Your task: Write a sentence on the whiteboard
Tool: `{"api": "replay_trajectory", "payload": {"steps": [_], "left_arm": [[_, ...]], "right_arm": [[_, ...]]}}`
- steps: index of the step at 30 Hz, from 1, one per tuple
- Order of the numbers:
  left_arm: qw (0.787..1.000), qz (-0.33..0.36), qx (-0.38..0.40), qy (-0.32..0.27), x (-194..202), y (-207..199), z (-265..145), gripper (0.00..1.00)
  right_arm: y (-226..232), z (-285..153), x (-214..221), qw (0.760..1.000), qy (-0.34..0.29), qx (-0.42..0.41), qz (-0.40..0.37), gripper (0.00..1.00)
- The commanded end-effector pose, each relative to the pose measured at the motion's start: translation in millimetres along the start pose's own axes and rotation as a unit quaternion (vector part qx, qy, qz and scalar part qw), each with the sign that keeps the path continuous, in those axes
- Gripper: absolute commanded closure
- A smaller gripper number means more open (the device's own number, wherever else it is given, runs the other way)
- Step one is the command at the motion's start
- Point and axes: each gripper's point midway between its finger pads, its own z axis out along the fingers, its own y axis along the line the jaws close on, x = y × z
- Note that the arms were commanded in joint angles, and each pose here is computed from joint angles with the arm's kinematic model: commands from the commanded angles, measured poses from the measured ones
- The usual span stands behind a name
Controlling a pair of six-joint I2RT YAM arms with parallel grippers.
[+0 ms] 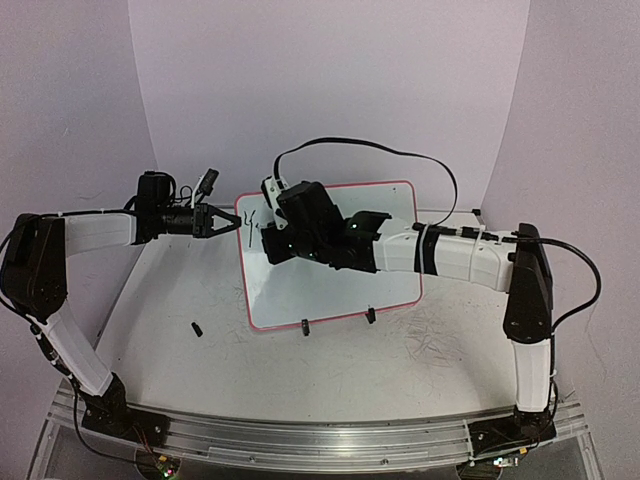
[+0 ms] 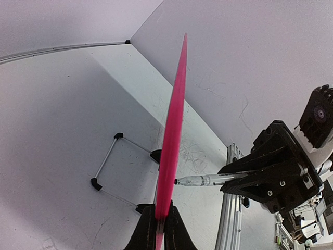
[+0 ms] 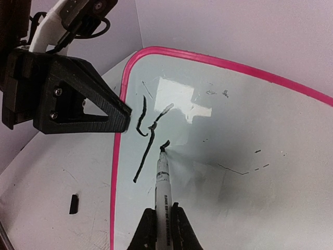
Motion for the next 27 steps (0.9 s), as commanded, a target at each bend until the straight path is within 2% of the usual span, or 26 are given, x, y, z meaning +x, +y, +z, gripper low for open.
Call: {"api": "replay_trajectory", "payload": {"steps": [1,18,27], "left_arm": [[0.999,0.026,0.027,-0.009,-14.5,-23.6,-4.9,1.0],[0.999,0.027,0.026,-0.01,-14.8,-24.2,-5.4,1.0],[0.999,0.027,0.027,-0.01,-14.7,-24.6,-5.5,1.0]], "right_arm": [[-2.0,1.3,7.8,1.0,0.013,0.002,0.009,1.0],[-6.1,-5.4,25.0,0.999,0.031,0.008,0.013,1.0],[-22.8,-15.1,17.4,0.999,0.015,0.046,0.022,1.0]]}}
